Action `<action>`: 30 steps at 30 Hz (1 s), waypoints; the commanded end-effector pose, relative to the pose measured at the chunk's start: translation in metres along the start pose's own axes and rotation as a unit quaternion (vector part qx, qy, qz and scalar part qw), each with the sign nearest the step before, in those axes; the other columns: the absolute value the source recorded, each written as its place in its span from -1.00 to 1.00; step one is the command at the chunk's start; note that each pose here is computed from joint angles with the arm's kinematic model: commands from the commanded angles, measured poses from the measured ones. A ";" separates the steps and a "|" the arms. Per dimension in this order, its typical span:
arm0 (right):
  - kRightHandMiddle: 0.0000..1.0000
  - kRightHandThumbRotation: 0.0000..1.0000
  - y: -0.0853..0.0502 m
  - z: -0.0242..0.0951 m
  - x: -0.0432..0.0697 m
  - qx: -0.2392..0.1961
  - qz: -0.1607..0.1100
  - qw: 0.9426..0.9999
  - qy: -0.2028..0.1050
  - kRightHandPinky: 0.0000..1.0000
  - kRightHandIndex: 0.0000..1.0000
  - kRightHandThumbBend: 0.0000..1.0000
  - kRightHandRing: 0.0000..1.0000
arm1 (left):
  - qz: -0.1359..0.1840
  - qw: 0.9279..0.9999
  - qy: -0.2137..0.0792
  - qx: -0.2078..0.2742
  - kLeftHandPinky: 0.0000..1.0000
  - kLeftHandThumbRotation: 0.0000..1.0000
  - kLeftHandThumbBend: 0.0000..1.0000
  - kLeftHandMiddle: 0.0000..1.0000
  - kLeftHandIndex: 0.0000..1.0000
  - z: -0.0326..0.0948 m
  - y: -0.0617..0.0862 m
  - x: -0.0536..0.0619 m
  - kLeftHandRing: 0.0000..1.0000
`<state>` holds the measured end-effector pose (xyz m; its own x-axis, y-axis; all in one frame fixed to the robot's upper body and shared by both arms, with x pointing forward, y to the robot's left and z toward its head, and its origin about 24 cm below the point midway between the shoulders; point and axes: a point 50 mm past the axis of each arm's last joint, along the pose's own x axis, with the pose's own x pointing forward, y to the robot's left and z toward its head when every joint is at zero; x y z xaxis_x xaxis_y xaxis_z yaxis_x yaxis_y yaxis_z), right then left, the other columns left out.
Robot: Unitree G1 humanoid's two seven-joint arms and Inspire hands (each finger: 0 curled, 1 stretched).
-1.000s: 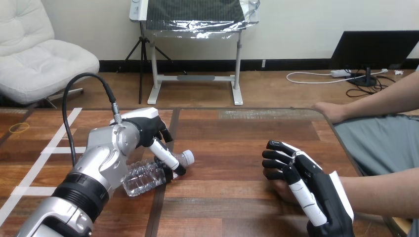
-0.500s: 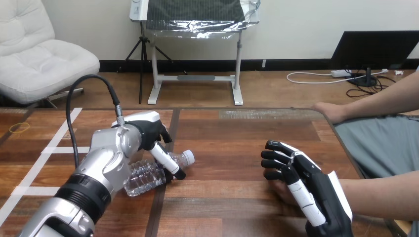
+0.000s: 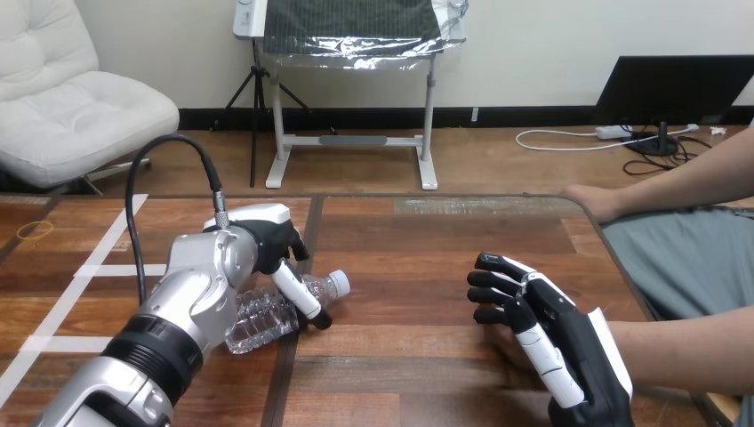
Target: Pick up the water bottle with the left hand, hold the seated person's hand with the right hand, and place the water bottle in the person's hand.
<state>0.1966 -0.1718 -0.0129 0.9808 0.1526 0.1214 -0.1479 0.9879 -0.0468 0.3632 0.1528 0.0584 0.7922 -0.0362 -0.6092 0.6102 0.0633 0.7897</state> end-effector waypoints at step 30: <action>0.52 0.60 0.000 0.018 0.013 -0.007 0.002 0.999 -0.050 0.35 0.56 0.57 0.49 | 0.021 0.999 0.020 0.017 0.94 -0.39 1.00 0.64 0.58 0.004 0.010 0.001 0.76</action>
<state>0.1972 -0.1717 -0.0104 0.9795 0.1516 0.1328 -0.1464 0.9880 -0.0485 0.3623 0.1527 0.0543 0.7868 -0.0042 -0.6171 0.6165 0.0516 0.7857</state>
